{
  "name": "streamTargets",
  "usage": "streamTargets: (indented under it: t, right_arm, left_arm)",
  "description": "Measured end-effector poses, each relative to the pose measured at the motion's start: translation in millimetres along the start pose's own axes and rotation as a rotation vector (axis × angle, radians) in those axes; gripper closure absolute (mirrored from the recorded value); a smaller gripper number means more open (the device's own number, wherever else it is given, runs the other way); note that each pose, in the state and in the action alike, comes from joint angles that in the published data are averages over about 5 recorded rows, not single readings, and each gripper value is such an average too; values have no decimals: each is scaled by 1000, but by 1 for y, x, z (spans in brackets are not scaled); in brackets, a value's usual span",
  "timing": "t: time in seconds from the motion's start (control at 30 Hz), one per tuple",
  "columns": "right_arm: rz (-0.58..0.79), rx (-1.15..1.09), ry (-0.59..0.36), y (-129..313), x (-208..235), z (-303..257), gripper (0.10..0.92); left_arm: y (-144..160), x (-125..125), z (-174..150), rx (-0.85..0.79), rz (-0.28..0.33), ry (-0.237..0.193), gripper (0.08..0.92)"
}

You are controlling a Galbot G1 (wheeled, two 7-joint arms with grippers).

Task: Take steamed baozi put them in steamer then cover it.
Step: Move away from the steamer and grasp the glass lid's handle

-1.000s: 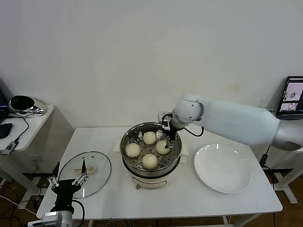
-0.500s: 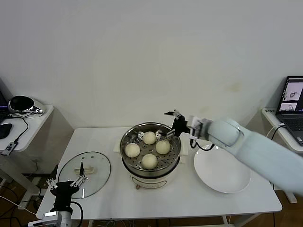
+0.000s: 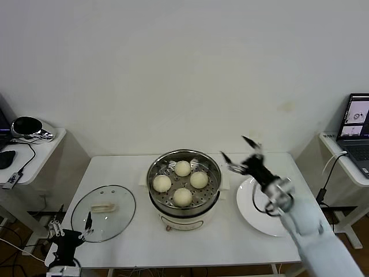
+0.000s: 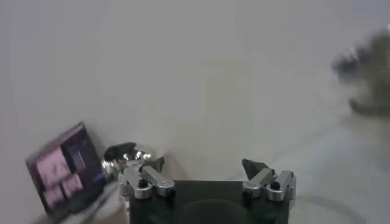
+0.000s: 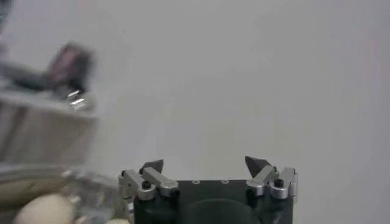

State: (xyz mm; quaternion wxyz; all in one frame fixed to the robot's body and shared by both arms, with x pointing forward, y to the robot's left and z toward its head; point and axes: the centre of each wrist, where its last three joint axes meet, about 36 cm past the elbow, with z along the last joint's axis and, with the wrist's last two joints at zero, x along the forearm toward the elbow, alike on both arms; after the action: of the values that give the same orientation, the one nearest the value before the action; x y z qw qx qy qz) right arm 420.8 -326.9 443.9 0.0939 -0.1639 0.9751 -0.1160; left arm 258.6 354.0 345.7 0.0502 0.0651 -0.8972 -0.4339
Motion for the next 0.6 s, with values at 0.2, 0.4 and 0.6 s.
streamTargets:
  t: [0.2,0.4,0.6]
  right_arm:
    - [262,-29,111,-14,87,35,200]
    - [428,-13,171,-22,138,43,200]
    - [506,-10,210,-18,167,47,200]
  left_arm:
    - [1,-5,36,-308,75,-39,177]
    - [-3,-20,56,-510,144,-83,177]
    - [-7,-45,64,-623,180,-124,177]
